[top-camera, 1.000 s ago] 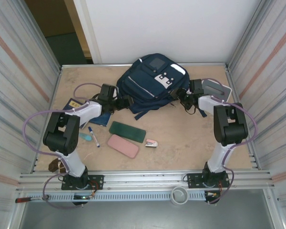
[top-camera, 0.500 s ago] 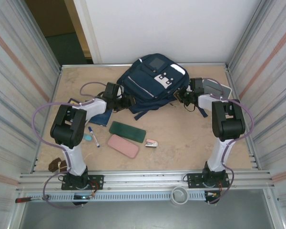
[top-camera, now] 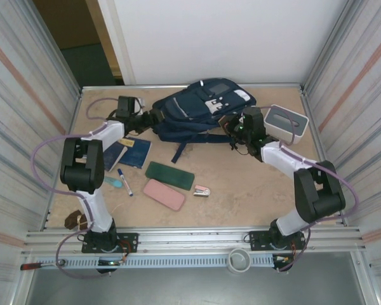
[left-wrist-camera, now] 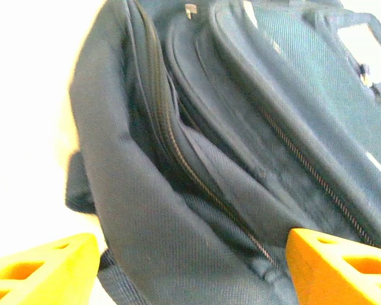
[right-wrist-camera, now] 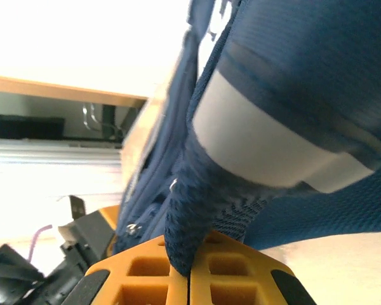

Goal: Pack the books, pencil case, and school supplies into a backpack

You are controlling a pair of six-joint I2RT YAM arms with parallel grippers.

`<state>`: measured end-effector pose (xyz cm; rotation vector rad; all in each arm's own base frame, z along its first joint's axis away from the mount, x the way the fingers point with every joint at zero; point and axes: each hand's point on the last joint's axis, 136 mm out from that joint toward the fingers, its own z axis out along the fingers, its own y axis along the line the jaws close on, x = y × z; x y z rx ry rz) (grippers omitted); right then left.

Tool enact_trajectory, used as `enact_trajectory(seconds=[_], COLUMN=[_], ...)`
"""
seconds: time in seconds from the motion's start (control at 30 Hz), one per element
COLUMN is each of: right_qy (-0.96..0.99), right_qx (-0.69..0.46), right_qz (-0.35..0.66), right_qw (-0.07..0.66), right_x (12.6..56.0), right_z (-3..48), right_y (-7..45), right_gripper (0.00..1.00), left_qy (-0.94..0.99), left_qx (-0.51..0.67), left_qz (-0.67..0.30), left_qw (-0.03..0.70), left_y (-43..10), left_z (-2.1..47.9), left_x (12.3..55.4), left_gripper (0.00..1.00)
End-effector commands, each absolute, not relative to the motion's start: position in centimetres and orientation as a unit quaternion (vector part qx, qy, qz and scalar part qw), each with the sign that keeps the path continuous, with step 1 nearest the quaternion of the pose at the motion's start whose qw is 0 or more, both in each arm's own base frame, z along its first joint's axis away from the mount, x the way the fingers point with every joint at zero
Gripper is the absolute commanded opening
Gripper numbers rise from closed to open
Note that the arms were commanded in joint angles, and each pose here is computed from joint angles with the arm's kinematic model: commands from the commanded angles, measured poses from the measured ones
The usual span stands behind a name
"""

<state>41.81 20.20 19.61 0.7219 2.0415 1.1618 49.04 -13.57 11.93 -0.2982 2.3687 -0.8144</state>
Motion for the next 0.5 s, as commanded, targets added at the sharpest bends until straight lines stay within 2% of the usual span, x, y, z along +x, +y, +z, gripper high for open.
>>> enact_trajectory(seconds=[0.0, 0.2, 0.47], right_qy=[0.706, 0.674, 0.668], right_qx=[0.276, 0.255, 0.227], right_qz=[0.501, 0.505, 0.508], right_qw=[0.419, 0.476, 0.495], right_x=[41.2, 39.5, 38.9], right_z=[28.2, 32.7, 35.0], right_y=[21.1, 23.0, 24.6], right_gripper=[0.0, 0.0, 0.0], left_qy=[0.868, 0.851, 0.857], left_qx=[-0.11, -0.107, 0.04], left_qz=[-0.316, -0.253, -0.156], left_qw=[0.367, 0.447, 0.49], left_y=[-11.6, -9.7, -16.1], left_z=[17.4, 20.1, 21.0], left_x=[48.8, 43.6, 35.5], left_gripper=[0.81, 0.9, 0.9])
